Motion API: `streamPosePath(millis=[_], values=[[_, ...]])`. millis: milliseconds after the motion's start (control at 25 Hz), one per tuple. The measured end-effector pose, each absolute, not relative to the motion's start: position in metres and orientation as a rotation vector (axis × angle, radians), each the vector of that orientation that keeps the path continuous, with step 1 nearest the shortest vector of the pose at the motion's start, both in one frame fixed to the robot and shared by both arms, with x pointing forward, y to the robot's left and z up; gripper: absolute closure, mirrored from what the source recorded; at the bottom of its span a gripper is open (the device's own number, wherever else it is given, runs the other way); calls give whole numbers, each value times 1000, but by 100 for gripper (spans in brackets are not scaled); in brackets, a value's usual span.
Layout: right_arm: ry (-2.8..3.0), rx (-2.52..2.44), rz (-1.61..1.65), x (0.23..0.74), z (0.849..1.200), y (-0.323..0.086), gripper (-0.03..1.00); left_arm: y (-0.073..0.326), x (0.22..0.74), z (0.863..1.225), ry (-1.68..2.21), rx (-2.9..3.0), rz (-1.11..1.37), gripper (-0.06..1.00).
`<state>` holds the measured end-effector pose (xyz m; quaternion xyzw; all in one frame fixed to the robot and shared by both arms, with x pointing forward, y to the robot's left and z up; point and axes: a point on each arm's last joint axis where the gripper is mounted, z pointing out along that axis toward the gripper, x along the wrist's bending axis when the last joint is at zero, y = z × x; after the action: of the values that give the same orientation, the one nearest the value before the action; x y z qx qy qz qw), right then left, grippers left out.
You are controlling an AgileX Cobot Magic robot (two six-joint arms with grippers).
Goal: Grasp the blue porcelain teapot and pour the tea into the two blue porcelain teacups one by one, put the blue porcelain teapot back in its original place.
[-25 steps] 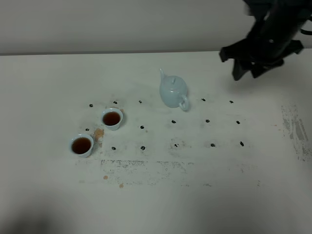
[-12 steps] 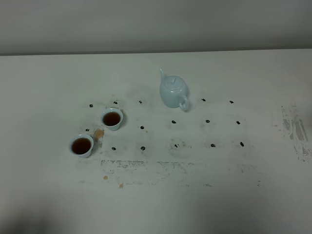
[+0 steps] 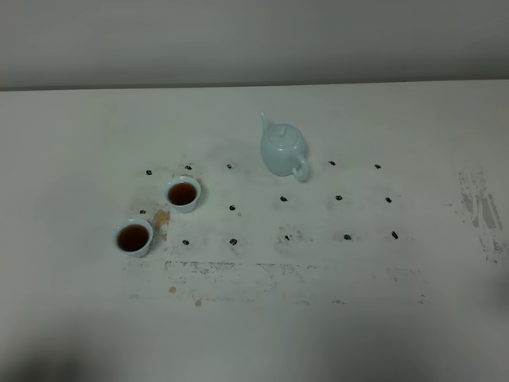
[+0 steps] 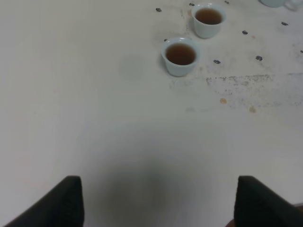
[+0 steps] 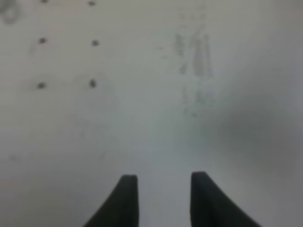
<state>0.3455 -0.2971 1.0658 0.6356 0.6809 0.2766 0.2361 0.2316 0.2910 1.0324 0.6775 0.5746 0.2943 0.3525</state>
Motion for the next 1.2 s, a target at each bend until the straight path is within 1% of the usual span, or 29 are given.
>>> streamPosePath(millis=[200,520,760,960,1200], values=[[1972,1593,856,315,1054,-283,73,291,232,1032,1487,1753,761,31],[1918,1432,984,288,1063,-279,73,291,232,1032,1487,1753,761,31],[1933,1414,1009,273,1065,-277,73,291,232,1032,1487,1753,761,31],[2009,1432,974,259,1058,-276,73,291,232,1032,1487,1753,761,31],[1950,1366,981,242,1057,-279,73,291,232,1032,1487,1753,761,31]])
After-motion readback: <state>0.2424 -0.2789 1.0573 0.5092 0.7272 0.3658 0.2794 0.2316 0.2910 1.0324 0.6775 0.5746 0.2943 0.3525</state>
